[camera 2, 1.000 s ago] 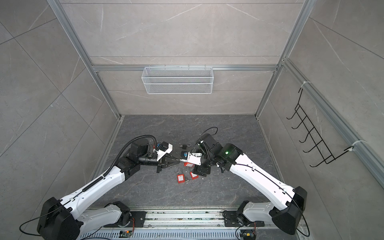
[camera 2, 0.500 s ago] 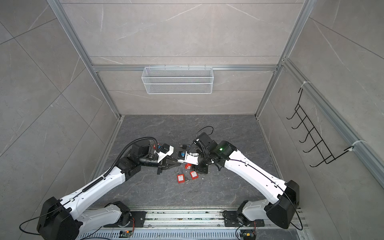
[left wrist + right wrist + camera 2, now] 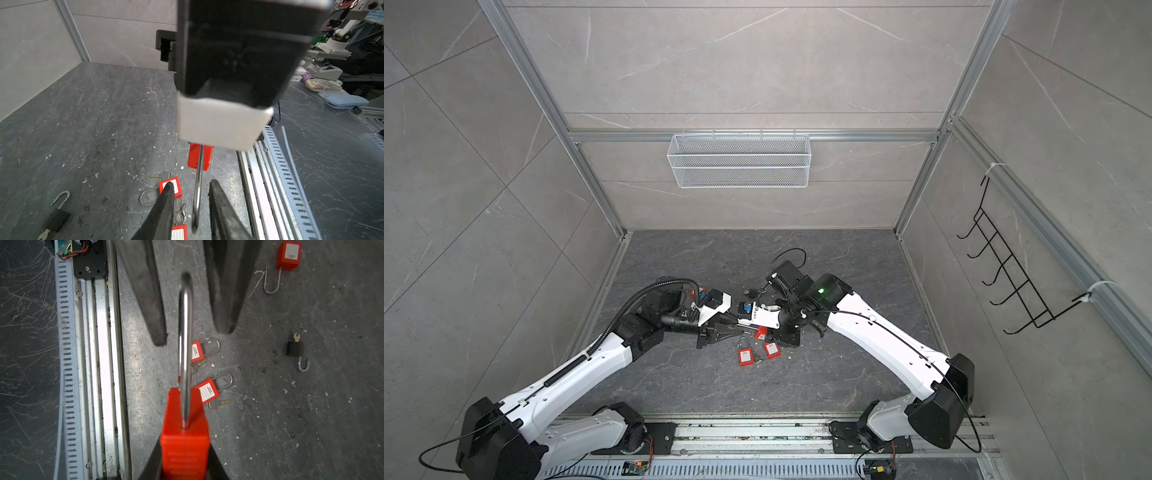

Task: Lock with the key

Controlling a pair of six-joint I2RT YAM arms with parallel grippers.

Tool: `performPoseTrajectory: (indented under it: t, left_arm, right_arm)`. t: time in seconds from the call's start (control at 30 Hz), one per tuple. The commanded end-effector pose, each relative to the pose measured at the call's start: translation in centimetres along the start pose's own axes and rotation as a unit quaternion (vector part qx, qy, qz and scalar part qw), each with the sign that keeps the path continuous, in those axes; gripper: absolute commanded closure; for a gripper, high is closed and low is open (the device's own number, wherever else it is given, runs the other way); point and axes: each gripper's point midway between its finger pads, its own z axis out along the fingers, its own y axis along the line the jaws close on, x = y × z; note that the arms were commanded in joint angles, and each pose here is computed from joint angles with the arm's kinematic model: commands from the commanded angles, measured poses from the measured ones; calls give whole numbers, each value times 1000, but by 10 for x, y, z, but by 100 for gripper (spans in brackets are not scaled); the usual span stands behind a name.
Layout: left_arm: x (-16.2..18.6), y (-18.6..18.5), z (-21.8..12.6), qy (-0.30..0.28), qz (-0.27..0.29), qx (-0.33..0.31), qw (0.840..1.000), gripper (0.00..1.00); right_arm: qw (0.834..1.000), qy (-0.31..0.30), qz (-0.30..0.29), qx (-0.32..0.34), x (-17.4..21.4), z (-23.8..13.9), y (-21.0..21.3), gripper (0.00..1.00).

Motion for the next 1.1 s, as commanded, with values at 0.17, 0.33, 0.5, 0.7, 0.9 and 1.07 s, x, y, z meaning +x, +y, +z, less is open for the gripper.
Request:
performPoseTrajectory:
  t: [0.17, 0.33, 0.5, 0.7, 0.9, 1.07]
  left_arm:
    - [-19, -5, -10, 17, 65, 5, 998, 72]
    - [-17, -10, -9, 25, 56, 26, 998, 77]
    - [-14, -10, -7, 31, 49, 29, 998, 76]
    - [-13, -9, -3, 33, 45, 32, 998, 76]
    - [-18, -11, 0, 27, 47, 44, 998, 99]
    - [-18, -17, 4, 19, 29, 65, 997, 100]
  right_arm:
    - [999, 22, 17, -40, 2, -6, 12, 85]
    - [999, 25, 21, -42, 2, -7, 11, 85]
    - [999, 23, 20, -42, 0, -8, 11, 85]
    - [998, 23, 19, -49, -1, -8, 13, 86]
    - [998, 28, 19, -46, 0, -9, 11, 86]
    - [999, 20, 4, -27, -5, -13, 4, 86]
